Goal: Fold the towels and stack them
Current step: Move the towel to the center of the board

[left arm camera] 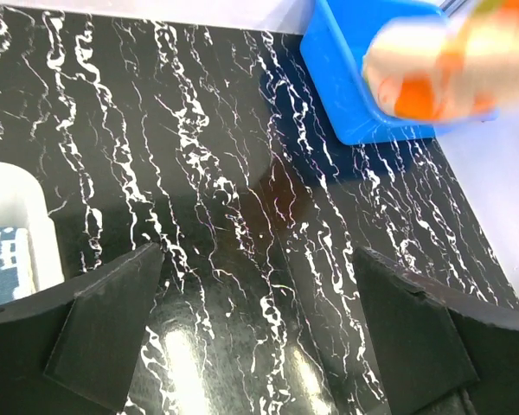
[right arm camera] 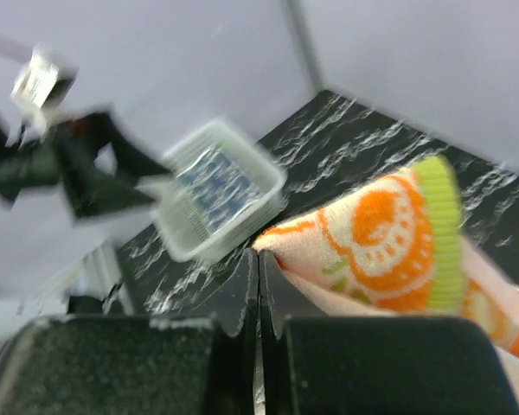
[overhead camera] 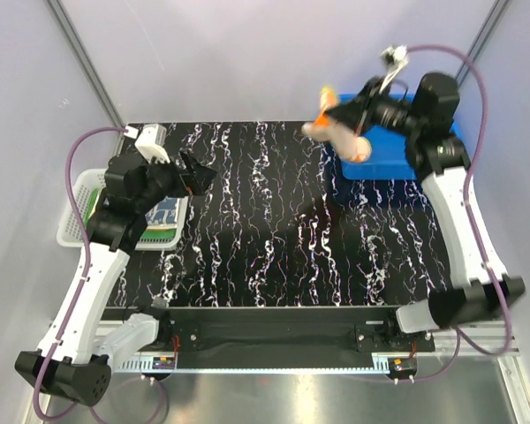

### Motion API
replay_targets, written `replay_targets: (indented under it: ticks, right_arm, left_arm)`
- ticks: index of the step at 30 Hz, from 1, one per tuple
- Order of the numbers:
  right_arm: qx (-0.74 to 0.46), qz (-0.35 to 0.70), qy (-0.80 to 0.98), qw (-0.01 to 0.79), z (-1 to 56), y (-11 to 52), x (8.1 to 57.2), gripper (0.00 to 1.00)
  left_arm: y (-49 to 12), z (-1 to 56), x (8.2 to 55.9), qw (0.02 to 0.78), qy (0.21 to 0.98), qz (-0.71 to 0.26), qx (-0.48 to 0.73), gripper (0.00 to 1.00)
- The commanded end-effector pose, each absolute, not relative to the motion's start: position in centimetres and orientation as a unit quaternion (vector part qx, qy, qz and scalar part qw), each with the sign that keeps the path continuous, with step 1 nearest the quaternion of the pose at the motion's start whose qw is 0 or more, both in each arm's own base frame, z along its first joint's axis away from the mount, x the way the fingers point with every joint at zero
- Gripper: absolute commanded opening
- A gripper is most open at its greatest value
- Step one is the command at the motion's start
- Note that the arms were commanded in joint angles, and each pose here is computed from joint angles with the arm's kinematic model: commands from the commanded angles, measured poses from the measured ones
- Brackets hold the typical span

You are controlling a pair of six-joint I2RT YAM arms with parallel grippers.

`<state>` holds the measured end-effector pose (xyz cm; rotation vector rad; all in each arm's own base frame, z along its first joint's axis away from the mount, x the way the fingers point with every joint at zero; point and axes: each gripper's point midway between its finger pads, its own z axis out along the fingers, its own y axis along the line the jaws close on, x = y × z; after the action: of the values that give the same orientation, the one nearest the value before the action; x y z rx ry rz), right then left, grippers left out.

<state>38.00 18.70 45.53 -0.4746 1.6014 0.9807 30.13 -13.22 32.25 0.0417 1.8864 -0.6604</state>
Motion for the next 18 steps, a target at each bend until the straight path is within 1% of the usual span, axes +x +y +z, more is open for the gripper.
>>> replay_targets:
  ticks: [1, 2, 3, 4, 5, 6, 7, 8, 9, 10, 11, 12, 14, 15, 16, 18]
  right_arm:
    - [-0.203, 0.459, 0.726, 0.470, 37.7, 21.1, 33.1, 0.00]
    - [-0.200, 0.462, 0.731, 0.460, 36.8, 21.1, 31.3, 0.00]
    - [-0.189, 0.468, 0.745, 0.436, 34.7, 21.5, 30.1, 0.00]
    - [-0.166, 0.468, 0.775, 0.391, 29.5, 21.5, 28.9, 0.03]
    - [-0.154, 0.462, 0.782, 0.388, 28.3, 21.1, 27.7, 0.07]
    - [-0.112, 0.443, 0.806, 0.376, 25.8, 20.7, 27.5, 0.07]
    - [-0.079, 0.430, 0.835, 0.335, 21.0, 20.1, 26.0, 0.04]
    - [-0.061, 0.427, 0.839, 0.333, 20.0, 19.7, 24.9, 0.08]
    - [-0.025, 0.420, 0.849, 0.318, 18.4, 19.2, 24.4, 0.15]
    - [-0.007, 0.406, 0.865, 0.295, 15.9, 18.6, 23.1, 0.25]
    - [0.000, 0.398, 0.865, 0.304, 15.9, 18.1, 22.7, 0.32]
    - [0.018, 0.370, 0.873, 0.318, 15.4, 17.0, 23.0, 0.34]
    - [0.035, 0.341, 0.879, 0.331, 16.0, 15.9, 22.9, 0.42]
    - [0.039, 0.326, 0.880, 0.343, 16.2, 15.4, 23.4, 0.52]
    - [0.038, 0.322, 0.877, 0.354, 16.9, 15.3, 24.0, 0.56]
    - [0.028, 0.303, 0.886, 0.349, 16.1, 15.3, 25.3, 0.58]
  left_arm:
    - [-12.5, 34.7, 29.0, 0.559, 0.786, -0.263, 0.024, 0.99]
    - [-12.2, 33.8, 28.6, 0.546, 0.797, -0.256, 0.022, 0.98]
    - [-12.1, 33.2, 28.5, 0.539, 0.803, -0.253, 0.020, 0.98]
    - [-12.0, 32.0, 28.4, 0.526, 0.813, -0.249, 0.016, 0.97]
    - [-12.2, 30.9, 28.1, 0.510, 0.823, -0.250, 0.020, 0.96]
    - [-12.4, 30.0, 28.0, 0.498, 0.830, -0.251, 0.022, 0.92]
    - [-12.4, 28.6, 27.8, 0.483, 0.839, -0.249, 0.020, 0.90]
    - [-13.1, 27.9, 27.6, 0.475, 0.841, -0.257, 0.031, 0.88]
    - [-13.4, 27.4, 27.5, 0.472, 0.842, -0.259, 0.038, 0.87]
    - [-13.7, 26.7, 27.5, 0.464, 0.846, -0.259, 0.044, 0.87]
    - [-13.9, 25.9, 27.6, 0.457, 0.851, -0.254, 0.050, 0.87]
    - [-14.6, 25.0, 27.8, 0.445, 0.858, -0.249, 0.058, 0.86]
    - [-16.4, 24.2, 27.8, 0.434, 0.861, -0.253, 0.076, 0.85]
    - [-17.3, 23.3, 28.1, 0.421, 0.868, -0.252, 0.081, 0.84]
    - [-18.1, 22.8, 28.1, 0.412, 0.871, -0.251, 0.091, 0.83]
    - [-19.8, 20.9, 28.0, 0.387, 0.885, -0.233, 0.109, 0.81]
